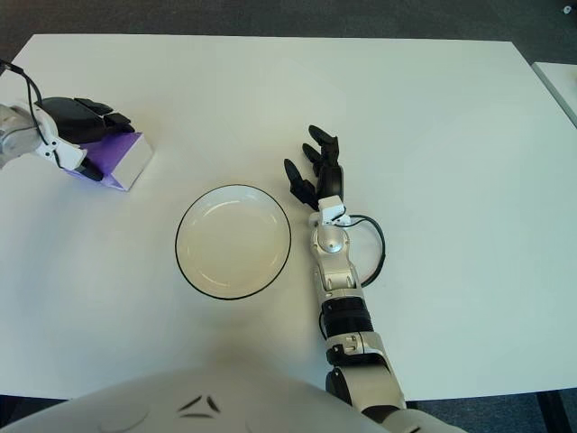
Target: Put the tissue paper into the plate.
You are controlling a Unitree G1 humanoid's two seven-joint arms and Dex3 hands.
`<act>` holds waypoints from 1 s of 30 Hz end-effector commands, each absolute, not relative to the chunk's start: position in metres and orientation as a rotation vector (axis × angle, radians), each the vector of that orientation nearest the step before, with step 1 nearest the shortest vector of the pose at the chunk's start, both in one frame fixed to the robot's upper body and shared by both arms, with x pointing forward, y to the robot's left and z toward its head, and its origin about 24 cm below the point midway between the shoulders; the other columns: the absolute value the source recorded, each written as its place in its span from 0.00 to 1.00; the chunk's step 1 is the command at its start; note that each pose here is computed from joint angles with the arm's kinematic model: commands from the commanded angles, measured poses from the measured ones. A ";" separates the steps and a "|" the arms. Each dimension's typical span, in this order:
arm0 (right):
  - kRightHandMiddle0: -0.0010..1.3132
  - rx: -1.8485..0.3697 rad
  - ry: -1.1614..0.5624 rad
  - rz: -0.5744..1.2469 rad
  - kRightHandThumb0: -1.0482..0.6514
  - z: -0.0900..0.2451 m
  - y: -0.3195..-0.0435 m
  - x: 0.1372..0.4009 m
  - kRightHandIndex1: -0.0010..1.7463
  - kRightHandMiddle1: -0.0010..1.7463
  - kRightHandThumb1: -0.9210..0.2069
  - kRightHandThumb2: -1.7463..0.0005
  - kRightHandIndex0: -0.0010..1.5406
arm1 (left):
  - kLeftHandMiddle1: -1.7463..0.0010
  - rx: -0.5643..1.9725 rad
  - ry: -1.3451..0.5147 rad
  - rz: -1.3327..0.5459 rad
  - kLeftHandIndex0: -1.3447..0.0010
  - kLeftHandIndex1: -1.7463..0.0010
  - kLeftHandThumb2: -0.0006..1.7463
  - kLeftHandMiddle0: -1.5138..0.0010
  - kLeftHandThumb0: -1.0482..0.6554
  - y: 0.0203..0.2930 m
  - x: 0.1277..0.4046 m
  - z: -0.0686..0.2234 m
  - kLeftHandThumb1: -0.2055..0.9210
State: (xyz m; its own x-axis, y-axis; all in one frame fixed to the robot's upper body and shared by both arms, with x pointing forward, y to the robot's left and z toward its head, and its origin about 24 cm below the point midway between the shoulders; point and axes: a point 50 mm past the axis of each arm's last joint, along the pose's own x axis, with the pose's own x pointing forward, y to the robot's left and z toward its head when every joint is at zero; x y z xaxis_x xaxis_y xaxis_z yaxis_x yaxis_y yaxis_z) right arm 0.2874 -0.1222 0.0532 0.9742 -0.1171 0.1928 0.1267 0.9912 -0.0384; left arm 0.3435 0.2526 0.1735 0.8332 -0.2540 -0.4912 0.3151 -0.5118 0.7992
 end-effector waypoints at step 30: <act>0.00 -0.069 0.041 -0.146 0.31 0.008 -0.136 0.266 0.24 0.45 0.02 0.73 0.21 | 0.99 1.977 0.149 -0.805 1.00 0.65 0.06 0.86 0.10 0.248 0.347 0.141 0.99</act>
State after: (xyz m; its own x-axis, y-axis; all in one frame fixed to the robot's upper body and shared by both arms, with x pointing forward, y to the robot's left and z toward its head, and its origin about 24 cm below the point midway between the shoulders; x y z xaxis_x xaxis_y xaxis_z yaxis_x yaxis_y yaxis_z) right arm 0.2834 -0.1266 0.0521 0.9749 -0.1131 0.1920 0.1233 0.9915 -0.0421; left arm 0.3506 0.2483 0.1648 0.8200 -0.2444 -0.5175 0.3491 -0.5029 0.7907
